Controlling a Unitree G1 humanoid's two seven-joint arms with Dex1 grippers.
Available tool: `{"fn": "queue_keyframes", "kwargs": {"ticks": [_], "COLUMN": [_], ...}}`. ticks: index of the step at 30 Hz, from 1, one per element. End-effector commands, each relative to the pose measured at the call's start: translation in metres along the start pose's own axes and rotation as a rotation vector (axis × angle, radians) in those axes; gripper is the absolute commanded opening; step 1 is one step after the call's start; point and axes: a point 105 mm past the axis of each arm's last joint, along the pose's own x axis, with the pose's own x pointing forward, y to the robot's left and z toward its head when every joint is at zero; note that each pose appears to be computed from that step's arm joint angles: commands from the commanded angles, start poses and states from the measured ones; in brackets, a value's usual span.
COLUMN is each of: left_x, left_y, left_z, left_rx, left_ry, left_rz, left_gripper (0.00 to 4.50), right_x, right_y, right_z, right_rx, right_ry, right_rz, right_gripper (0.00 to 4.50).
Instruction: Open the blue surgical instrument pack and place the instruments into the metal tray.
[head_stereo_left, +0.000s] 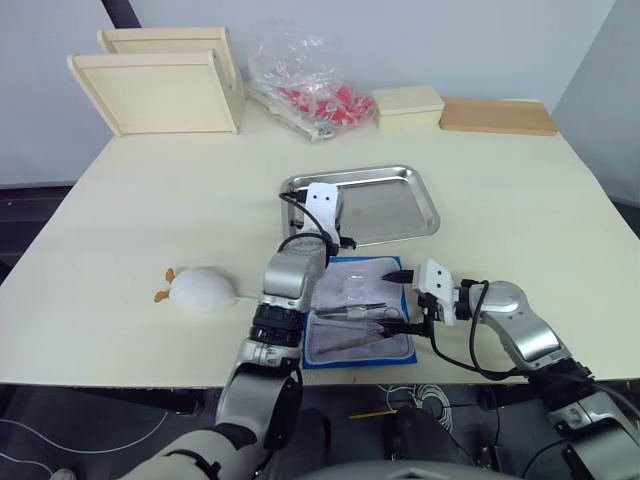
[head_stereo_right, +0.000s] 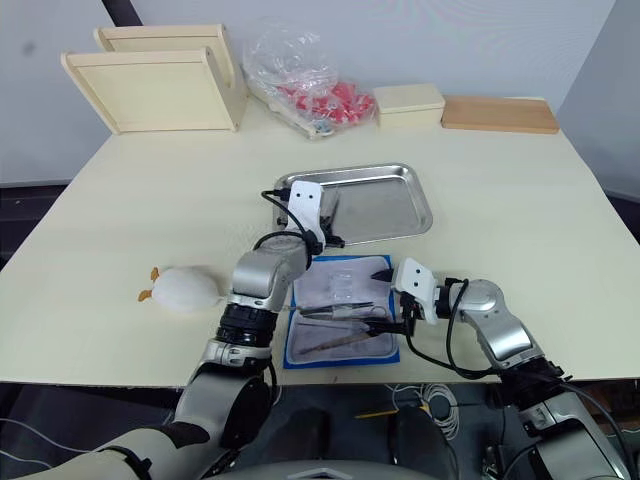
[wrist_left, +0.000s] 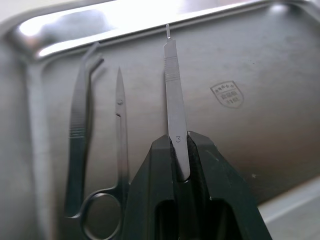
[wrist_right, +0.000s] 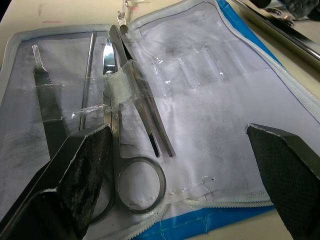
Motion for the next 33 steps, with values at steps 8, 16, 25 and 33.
{"fn": "queue_keyframes", "kwargs": {"ticks": [8, 16, 25, 33], "left_x": [0.002, 0.002, 0.002, -0.003], "left_y": [0.004, 0.005, 0.007, -0.001], "left_z": [0.009, 0.006, 0.008, 0.028], "left_rx": [-0.028, -0.020, -0.017, 0.014], "left_ry": [-0.041, -0.034, -0.035, -0.134], "left_rz": [0.030, 0.030, 0.032, -0.046], "left_gripper": [0.01, 0.01, 0.69, 0.69], "right_x": [-0.011, -0.011, -0.009, -0.008], "right_y": [0.019, 0.018, 0.017, 0.017], "right_z": [-0.067, -0.067, -0.066, -0.066], "right_rx": [0.123, 0.124, 0.124, 0.126], "right_ry": [0.252, 0.251, 0.247, 0.246], "right_rz": [0.011, 0.007, 0.005, 0.003], "right_gripper": [4.50, 4.50, 4.50, 4.50]}}
